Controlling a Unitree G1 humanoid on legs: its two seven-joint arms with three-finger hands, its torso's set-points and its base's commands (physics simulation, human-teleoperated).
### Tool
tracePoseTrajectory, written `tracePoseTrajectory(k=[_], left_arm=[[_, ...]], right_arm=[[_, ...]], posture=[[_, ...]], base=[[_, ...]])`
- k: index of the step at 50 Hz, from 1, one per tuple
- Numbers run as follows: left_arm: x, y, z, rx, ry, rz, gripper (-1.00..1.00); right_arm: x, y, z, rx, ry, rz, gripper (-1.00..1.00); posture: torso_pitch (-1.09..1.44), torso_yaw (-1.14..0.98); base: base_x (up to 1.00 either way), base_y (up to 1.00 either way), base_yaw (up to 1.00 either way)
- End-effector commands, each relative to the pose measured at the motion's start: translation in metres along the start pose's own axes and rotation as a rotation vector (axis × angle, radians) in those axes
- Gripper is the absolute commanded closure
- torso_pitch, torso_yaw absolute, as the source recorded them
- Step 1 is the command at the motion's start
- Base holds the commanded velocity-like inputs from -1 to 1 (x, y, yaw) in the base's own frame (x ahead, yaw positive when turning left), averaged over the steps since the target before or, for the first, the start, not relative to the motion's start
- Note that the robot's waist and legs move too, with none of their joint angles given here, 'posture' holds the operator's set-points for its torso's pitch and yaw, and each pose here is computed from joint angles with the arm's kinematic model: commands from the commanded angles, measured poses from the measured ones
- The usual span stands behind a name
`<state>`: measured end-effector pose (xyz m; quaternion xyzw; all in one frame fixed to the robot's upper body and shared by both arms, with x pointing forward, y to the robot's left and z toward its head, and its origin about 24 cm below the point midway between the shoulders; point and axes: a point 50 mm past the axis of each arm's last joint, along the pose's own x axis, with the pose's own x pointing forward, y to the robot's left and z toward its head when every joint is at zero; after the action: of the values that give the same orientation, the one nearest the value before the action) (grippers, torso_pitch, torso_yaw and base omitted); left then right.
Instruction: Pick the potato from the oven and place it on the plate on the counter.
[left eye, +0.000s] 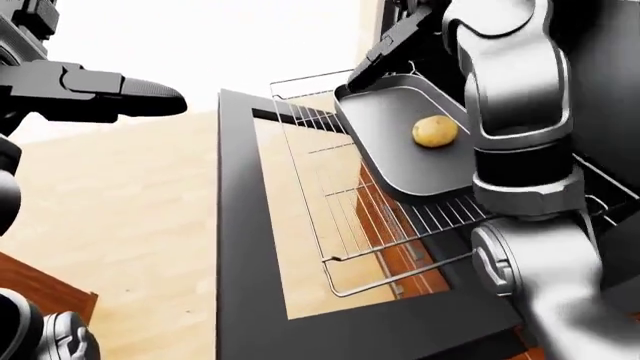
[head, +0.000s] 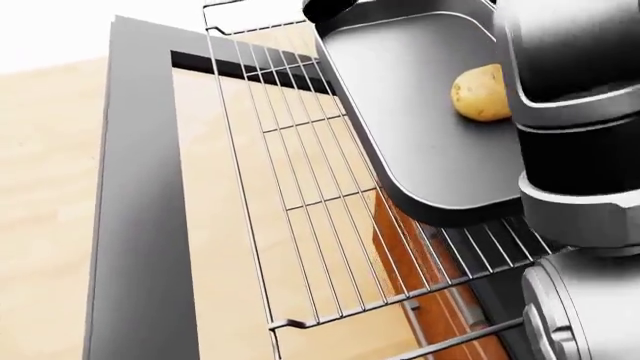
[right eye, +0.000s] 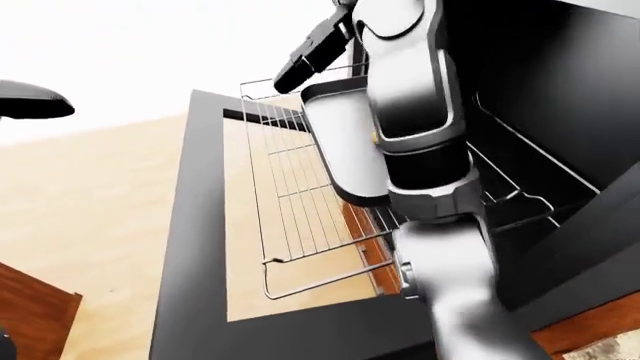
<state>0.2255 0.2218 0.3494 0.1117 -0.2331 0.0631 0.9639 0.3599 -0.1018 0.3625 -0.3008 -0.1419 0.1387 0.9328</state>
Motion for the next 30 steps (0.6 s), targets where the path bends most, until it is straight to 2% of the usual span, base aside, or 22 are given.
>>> tracePoseTrajectory(k=[1,4,8,9,11,12,13,15,18,20,22,24,30], left_arm=[[-0.002,0.005,0.012,0.004,-0.065,0.028,-1.0],[-0.002,0.005,0.011,0.002,-0.066,0.029,-1.0],[-0.004,0.011,-0.001,-0.001,-0.063,0.031,-1.0],[-0.005,0.012,-0.002,0.0,-0.065,0.03,-1.0],[-0.006,0.012,-0.002,-0.001,-0.065,0.029,-1.0],[-0.006,0.011,0.001,0.002,-0.066,0.03,-1.0],[-0.007,0.011,0.002,-0.001,-0.067,0.033,-1.0],[-0.007,0.01,0.002,0.002,-0.067,0.032,-1.0],[-0.007,0.008,0.006,0.0,-0.066,0.034,-1.0],[-0.008,0.007,0.008,0.001,-0.065,0.034,-1.0],[-0.007,0.007,0.009,0.0,-0.066,0.036,-1.0],[-0.007,0.008,0.011,0.004,-0.067,0.038,-1.0],[-0.008,0.011,0.006,0.004,-0.069,0.035,-1.0]], right_arm=[[0.002,-0.007,0.022,-0.134,-0.088,-0.001,-1.0],[0.015,-0.009,0.024,-0.217,-0.069,0.046,-1.0],[0.027,-0.012,0.029,-0.368,-0.046,0.122,-1.0],[0.029,-0.012,0.033,-0.384,-0.062,0.146,-1.0],[0.035,-0.011,0.027,-0.424,-0.049,0.182,-1.0],[0.037,-0.006,0.016,-0.506,0.001,0.236,-1.0],[0.039,-0.007,0.013,-0.565,-0.001,0.222,-1.0],[0.043,-0.003,0.004,-0.678,0.002,0.248,-1.0],[0.045,0.002,-0.006,-0.795,-0.008,0.28,-1.0],[0.047,0.004,-0.016,-0.815,0.024,0.269,-1.0],[0.047,0.008,-0.025,-0.828,0.051,0.302,-1.0],[0.047,0.011,-0.034,-0.875,0.078,0.334,-1.0],[0.046,0.01,-0.048,-0.941,0.131,0.345,-1.0]], posture=[[0.0,0.0],[0.0,0.0],[0.0,0.0],[0.0,0.0],[0.0,0.0],[0.0,0.0],[0.0,0.0],[0.0,0.0],[0.0,0.0],[0.0,0.0],[0.0,0.0],[0.0,0.0],[0.0,0.0]], base=[[0.0,0.0,0.0],[0.0,0.0,0.0],[0.0,0.0,0.0],[0.0,0.0,0.0],[0.0,0.0,0.0],[0.0,0.0,0.0],[0.0,0.0,0.0],[0.0,0.0,0.0],[0.0,0.0,0.0],[0.0,0.0,0.0],[0.0,0.0,0.0],[0.0,0.0,0.0],[0.0,0.0,0.0]])
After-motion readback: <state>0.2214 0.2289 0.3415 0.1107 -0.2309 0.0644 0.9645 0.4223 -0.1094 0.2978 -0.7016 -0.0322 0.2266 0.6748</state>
